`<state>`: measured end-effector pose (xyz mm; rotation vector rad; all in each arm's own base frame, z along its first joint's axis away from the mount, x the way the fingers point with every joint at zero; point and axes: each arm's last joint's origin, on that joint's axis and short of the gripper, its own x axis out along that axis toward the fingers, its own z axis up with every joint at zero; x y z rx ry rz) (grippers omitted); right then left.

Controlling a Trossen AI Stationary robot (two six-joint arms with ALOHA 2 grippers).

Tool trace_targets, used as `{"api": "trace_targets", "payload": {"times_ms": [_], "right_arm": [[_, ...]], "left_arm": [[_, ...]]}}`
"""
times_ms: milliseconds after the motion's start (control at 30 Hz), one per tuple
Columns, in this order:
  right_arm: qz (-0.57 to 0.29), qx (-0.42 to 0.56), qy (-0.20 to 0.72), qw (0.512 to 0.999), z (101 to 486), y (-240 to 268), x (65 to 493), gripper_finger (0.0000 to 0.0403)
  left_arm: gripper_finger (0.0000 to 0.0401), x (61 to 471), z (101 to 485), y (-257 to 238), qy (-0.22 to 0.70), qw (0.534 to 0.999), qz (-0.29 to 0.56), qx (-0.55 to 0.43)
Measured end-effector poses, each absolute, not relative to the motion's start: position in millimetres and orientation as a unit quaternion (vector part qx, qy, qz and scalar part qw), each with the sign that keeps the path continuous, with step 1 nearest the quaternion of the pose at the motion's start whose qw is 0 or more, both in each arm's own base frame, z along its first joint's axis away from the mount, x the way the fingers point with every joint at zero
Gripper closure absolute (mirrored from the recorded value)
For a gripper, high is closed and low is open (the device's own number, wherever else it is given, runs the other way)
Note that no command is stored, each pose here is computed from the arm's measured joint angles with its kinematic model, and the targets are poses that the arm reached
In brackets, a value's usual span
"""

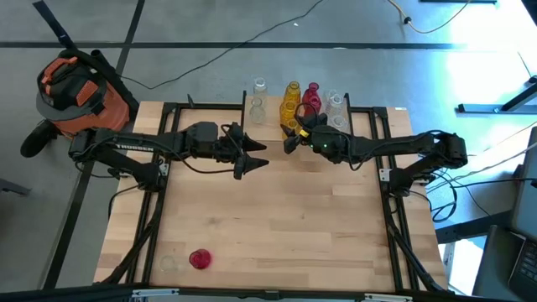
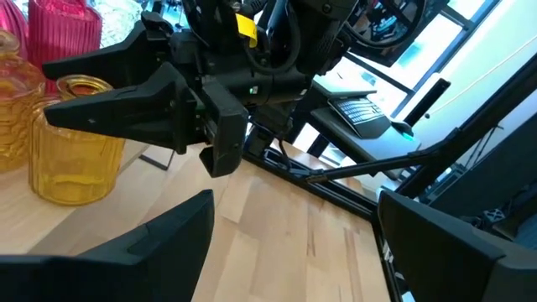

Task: Sort vases onto shelf
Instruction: Put the yellow vase on the shelf aligned with the other yellow vase

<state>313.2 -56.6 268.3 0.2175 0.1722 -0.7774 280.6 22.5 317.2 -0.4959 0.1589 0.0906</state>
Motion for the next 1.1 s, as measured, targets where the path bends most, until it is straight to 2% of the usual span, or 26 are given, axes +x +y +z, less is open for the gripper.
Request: {"api": "trace_targets", "payload": {"times_ms": [467,600,800,1100], "right_arm": [[-0.409,0.118,0.010,0.905,282,-58,313,0.0178],[-0.416,0.150,-0.024,0.897,292,-48,308,0.0187],[-0.450,0.138,-0.006,0.882,303,-22,289,0.0254],[-0.449,0.133,0.069,0.881,283,-1,284,0.0382]], "left_arm": [[0.0076,281,317,22,0.079,0.965,0.044,-0.246],[0.0076,281,317,22,0.079,0.965,0.044,-0.246],[0.0076,281,317,22,0.079,0.964,0.043,-0.249],[0.0076,281,317,22,0.079,0.965,0.043,-0.247]]}}
